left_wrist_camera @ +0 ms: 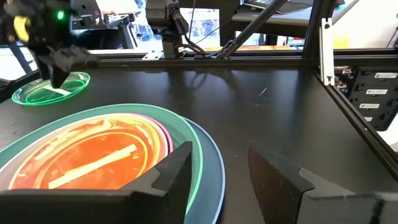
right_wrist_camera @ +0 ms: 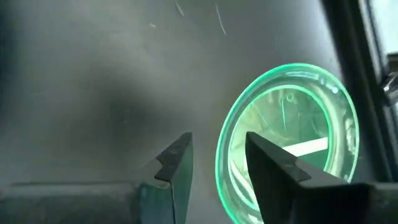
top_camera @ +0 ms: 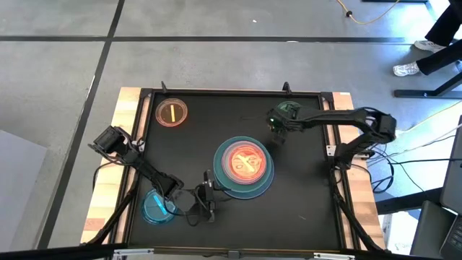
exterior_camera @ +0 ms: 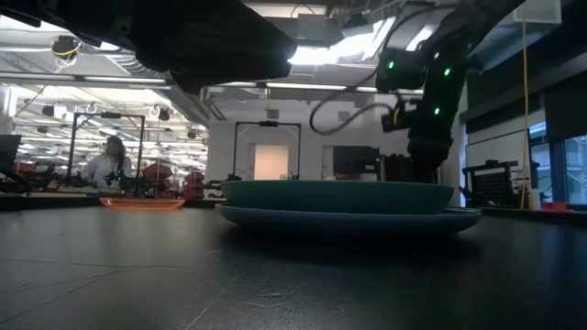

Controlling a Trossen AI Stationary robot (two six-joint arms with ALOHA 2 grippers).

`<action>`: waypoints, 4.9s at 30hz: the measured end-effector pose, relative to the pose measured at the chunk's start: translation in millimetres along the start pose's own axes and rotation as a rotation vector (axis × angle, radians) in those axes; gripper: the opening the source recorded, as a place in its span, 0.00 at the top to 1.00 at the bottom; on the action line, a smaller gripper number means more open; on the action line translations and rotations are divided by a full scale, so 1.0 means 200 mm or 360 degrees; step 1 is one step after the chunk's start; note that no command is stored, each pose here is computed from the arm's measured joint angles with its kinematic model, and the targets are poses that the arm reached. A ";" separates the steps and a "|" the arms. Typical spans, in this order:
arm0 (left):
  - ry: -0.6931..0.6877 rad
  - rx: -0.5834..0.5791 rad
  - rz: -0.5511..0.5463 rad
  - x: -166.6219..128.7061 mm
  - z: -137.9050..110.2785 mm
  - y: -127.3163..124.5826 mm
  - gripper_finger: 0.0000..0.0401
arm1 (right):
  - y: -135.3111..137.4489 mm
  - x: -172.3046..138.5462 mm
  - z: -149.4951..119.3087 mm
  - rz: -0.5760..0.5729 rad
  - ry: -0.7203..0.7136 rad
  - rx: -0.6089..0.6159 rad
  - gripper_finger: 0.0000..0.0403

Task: Stack plastic plates
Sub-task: Stack the light green transparent plate on the light orange transparent plate, then stack the light blue transparent plate on the light green transparent plate

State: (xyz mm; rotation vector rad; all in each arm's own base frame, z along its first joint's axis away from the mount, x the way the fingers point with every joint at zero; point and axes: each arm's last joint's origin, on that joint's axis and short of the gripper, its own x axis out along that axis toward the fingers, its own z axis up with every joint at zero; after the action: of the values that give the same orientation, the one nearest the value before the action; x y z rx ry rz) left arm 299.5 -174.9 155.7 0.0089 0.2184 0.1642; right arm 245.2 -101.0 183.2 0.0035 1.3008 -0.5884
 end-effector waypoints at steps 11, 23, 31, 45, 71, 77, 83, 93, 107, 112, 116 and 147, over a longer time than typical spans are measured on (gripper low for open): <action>0.0006 -0.0004 0.0001 0.00 0.00 0.00 0.63 | -0.07 0.29 0.00 -0.0040 0.0238 0.0082 0.65; 0.0015 -0.0001 -0.0028 0.00 0.00 0.00 0.63 | -0.07 0.33 0.00 -0.0038 0.0256 0.0033 0.86; 0.0015 -0.0001 -0.0028 0.00 0.00 0.00 0.63 | -0.06 0.33 0.01 -0.0011 0.0240 -0.0011 0.99; 0.0015 -0.0001 -0.0028 0.00 0.00 0.00 0.63 | 0.19 0.14 0.04 -0.0127 0.0023 -0.0398 1.00; 0.0014 -0.0008 -0.0027 0.00 0.00 0.00 0.63 | 0.76 -0.52 -0.14 0.0351 -0.0916 -0.0897 0.99; 0.0014 -0.0008 -0.0028 0.00 0.00 0.00 0.63 | 0.86 -0.57 -0.17 0.0592 -0.1015 -0.0928 0.99; 0.0014 -0.0014 -0.0027 0.00 0.00 0.00 0.63 | 0.91 -0.49 -0.17 0.0620 -0.0915 -0.0929 0.99; 0.0015 -0.0014 -0.0027 0.00 0.00 0.00 0.63 | 0.94 -0.38 -0.15 0.0509 -0.0804 -0.0903 0.99; 0.0014 -0.0033 -0.0027 0.00 0.00 0.00 0.63 | 0.95 -0.32 -0.13 0.0512 -0.0694 -0.0706 0.78; 0.0014 -0.0053 -0.0023 0.00 0.00 0.00 0.63 | 0.95 -0.43 -0.10 0.0531 -0.0695 -0.0773 0.64; 0.0014 -0.0079 -0.0032 -0.01 -0.01 -0.01 0.63 | 1.01 -0.54 -0.16 0.0631 -0.0810 -0.0882 0.59; 0.1925 -0.1164 0.0806 -0.32 0.19 -0.08 0.63 | 1.16 -0.54 -0.60 0.0498 -0.1010 -0.0905 0.59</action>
State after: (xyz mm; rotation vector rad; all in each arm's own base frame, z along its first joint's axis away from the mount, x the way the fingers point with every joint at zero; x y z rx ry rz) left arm 248.6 -201.6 206.9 -0.7864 1.3551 0.7422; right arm 216.0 180.4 172.5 -0.4106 0.7820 0.0723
